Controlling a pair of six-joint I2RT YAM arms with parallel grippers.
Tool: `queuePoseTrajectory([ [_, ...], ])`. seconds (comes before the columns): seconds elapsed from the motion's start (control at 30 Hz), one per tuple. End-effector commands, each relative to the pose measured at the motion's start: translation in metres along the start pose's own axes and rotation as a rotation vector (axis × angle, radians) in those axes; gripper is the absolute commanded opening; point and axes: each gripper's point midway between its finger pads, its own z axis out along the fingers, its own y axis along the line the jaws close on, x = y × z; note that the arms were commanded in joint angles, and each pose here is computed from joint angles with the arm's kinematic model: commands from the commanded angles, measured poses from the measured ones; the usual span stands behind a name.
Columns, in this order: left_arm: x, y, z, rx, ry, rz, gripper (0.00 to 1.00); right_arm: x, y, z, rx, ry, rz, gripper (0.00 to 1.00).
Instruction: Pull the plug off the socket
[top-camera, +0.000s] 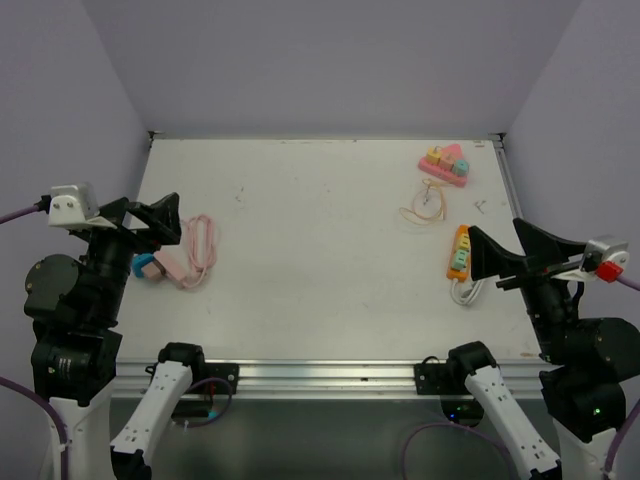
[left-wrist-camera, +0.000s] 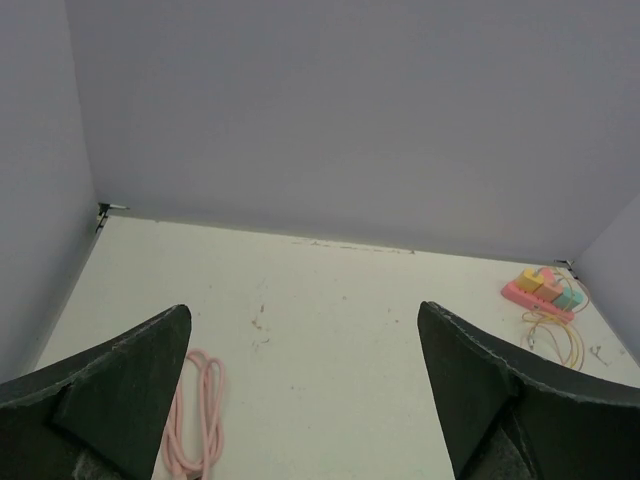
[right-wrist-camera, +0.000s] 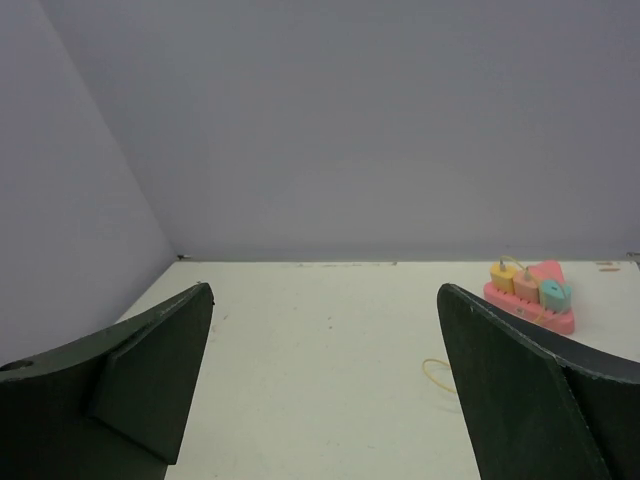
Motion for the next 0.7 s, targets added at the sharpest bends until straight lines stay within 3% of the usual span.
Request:
queuePoseTrajectory([
  [0.0,-0.005,-0.006,0.003,0.026,-0.018,-0.008,0.99,-0.004,0.004,0.006,-0.016,-0.023,0.013,0.99],
  [0.27,-0.004,-0.002,0.006,0.008,-0.015,-0.008,1.0,0.004,0.007,0.013,-0.034,0.006,0.027,0.99],
  [0.43,0.006,0.003,0.01,-0.018,0.006,-0.026,1.0,0.024,0.005,0.02,-0.025,0.094,0.02,0.99],
  [0.67,0.053,0.022,0.031,-0.114,0.125,-0.053,1.0,0.06,0.001,0.029,-0.016,0.227,0.031,0.99],
])
